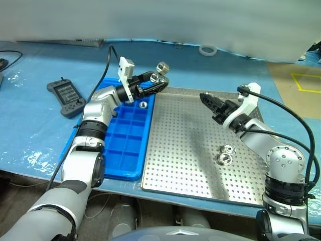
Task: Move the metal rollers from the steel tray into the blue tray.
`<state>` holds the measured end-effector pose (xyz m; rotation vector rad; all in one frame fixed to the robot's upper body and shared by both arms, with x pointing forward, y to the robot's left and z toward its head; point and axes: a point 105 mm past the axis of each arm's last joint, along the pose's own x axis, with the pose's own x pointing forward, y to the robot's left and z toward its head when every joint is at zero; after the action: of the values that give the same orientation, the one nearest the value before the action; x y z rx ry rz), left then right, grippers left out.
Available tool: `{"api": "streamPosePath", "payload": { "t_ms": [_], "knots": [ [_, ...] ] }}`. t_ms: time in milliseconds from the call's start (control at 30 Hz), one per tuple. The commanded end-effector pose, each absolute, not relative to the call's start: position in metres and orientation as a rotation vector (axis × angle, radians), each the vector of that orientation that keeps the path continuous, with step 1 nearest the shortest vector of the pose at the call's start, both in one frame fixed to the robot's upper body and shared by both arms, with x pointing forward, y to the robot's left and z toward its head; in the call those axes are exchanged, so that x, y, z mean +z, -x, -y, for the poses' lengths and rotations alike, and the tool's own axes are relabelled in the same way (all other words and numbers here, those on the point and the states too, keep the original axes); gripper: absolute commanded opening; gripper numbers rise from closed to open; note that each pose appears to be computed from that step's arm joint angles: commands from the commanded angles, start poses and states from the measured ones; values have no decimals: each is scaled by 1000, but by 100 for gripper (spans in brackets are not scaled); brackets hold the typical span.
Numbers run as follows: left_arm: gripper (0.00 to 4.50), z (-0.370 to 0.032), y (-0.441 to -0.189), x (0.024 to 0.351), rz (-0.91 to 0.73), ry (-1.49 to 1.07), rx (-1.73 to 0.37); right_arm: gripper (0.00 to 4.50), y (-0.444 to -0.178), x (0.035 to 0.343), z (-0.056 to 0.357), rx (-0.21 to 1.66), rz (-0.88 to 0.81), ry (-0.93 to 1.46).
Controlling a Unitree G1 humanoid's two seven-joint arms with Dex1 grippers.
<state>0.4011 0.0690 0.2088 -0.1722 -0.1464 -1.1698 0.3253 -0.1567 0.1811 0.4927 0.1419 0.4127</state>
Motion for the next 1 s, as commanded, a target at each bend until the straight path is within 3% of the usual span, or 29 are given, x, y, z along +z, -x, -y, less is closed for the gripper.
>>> {"api": "streamPosePath", "payload": {
  "t_ms": [33, 167, 300, 400, 633, 900, 1000],
  "knots": [
    [398, -74, -398, 227, 206, 127, -1185, 170, -320, 195, 163, 408, -77, -456],
    [398, -74, -398, 225, 207, 107, -1178, 170, -316, 179, 154, 446, -146, -269],
    [398, -69, -396, 228, 218, 127, -1185, 170, -292, 122, 150, 531, -318, 56],
    [398, -64, -393, 224, 212, 135, -1192, 170, -280, 102, 144, 596, -347, 141],
    [398, -59, -388, 219, 203, 143, -1203, 170, -306, 85, 171, 406, -334, 167],
    [398, -59, -387, 219, 196, 152, -1201, 170, -306, 75, 181, 348, -330, 205],
    [398, -56, -386, 217, 193, 157, -1208, 267, -303, 77, 174, 373, -318, 146]
  ]
}}
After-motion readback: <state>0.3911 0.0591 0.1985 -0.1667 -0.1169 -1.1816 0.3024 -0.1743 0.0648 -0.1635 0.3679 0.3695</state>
